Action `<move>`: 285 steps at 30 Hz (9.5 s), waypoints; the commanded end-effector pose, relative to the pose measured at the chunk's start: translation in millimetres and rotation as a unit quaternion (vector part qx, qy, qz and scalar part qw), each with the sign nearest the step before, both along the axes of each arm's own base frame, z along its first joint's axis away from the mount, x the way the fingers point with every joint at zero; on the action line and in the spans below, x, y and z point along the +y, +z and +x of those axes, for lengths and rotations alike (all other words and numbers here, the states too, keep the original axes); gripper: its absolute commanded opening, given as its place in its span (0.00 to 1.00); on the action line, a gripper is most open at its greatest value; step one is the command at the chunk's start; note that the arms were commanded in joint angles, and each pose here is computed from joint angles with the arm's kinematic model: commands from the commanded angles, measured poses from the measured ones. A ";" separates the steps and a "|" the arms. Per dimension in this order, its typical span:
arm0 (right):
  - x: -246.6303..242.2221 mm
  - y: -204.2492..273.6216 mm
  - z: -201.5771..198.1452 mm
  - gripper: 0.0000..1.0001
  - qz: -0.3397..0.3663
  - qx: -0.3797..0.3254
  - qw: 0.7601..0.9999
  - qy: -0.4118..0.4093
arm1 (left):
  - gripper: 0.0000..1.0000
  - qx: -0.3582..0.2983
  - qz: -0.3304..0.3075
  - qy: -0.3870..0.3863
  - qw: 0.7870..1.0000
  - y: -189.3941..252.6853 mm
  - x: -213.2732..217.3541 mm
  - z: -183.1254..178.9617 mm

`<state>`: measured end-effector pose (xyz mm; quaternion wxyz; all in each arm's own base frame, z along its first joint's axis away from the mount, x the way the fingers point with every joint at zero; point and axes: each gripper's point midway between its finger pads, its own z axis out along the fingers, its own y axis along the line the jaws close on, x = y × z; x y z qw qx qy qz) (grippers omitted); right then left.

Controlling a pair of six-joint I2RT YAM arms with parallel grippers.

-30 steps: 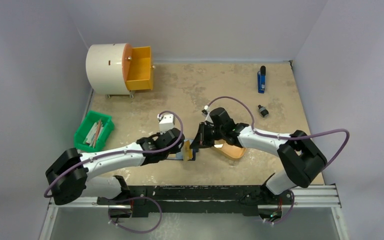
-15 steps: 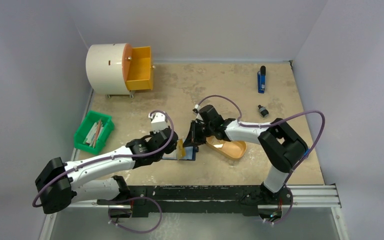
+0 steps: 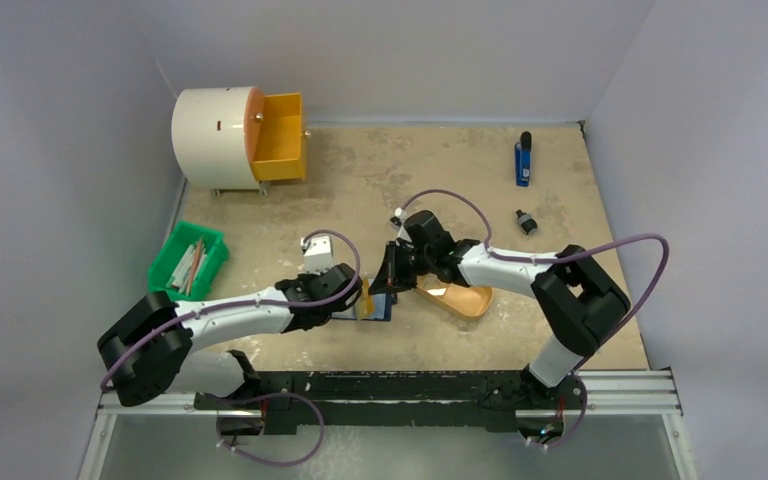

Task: Put the credit cards into the card holder
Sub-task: Turn over the card slot in the card holder, then insert the credit card into the card holder, then move the card holder to the center of the board, then close the card holder at the center of the board.

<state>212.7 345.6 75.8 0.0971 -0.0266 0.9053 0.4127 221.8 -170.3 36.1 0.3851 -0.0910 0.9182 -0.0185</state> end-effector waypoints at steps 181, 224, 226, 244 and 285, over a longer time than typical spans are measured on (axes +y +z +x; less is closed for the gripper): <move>-6.3 -37.7 -13.3 0.76 -0.197 -0.057 0.977 -0.058 | 0.46 -0.071 -0.151 0.029 0.986 26.2 21.5 -19.4; -21.2 -24.2 45.3 0.47 -0.341 -0.158 0.926 0.027 | 0.46 -0.122 -0.157 0.138 0.970 54.8 69.6 -21.9; -22.9 -25.7 46.3 0.45 -0.344 -0.158 0.925 0.027 | 0.46 -0.122 -0.157 0.138 0.970 54.8 69.7 -22.0; -34.0 -17.4 42.7 0.00 -0.320 -0.153 0.935 0.008 | 0.47 -0.096 -0.156 0.115 0.976 41.9 54.6 -22.0; -10.1 69.6 35.4 0.00 -0.085 -0.214 0.973 -0.024 | 0.25 -0.032 -0.211 0.016 0.977 7.6 -36.3 9.9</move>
